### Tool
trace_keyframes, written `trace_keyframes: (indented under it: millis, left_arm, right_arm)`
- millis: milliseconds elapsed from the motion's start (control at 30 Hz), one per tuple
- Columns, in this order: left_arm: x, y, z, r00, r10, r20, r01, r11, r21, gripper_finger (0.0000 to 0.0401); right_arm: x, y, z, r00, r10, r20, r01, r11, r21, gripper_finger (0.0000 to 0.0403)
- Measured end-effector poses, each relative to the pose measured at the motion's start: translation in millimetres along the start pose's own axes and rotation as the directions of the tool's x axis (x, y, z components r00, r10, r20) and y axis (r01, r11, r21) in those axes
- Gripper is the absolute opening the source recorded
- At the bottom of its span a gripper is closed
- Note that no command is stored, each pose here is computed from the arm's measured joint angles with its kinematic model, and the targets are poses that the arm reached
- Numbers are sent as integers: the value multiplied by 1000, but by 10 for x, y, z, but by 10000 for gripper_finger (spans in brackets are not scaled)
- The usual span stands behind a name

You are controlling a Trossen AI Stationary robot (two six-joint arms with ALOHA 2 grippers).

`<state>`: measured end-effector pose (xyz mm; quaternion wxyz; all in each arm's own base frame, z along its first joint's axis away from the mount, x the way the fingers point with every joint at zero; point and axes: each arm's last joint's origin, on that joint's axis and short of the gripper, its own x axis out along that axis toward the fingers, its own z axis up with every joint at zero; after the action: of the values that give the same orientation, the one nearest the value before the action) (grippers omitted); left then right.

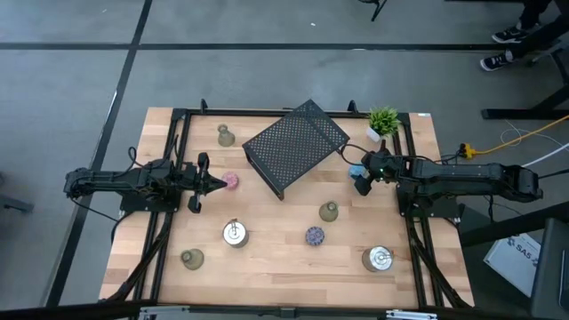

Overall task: Pick & Place candle stick holders
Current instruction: Put the light blue small scented candle on the shelf

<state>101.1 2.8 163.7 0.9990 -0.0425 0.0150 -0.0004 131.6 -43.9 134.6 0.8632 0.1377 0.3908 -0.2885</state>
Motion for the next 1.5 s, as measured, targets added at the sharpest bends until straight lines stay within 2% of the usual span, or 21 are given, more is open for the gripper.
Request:
trace_keyframes:
  millis: [333,700,1100,1500]
  left_arm:
    - [0,0,0,1000,0,0,0,1000,0,8]
    - [0,0,0,1000,0,0,0,1000,0,8]
    - [0,0,0,1000,0,0,0,1000,0,8]
    - [0,0,0,1000,0,0,0,1000,0,7]
  right_arm:
    - [92,10,-30,998,-31,-58,30,999,-17,358]
    - [200,32,-22,996,-57,-66,57,998,-9,357]
    - [201,30,-9,996,-71,-50,71,997,0,310]
    - [192,36,11,997,-67,-49,68,998,1,311]
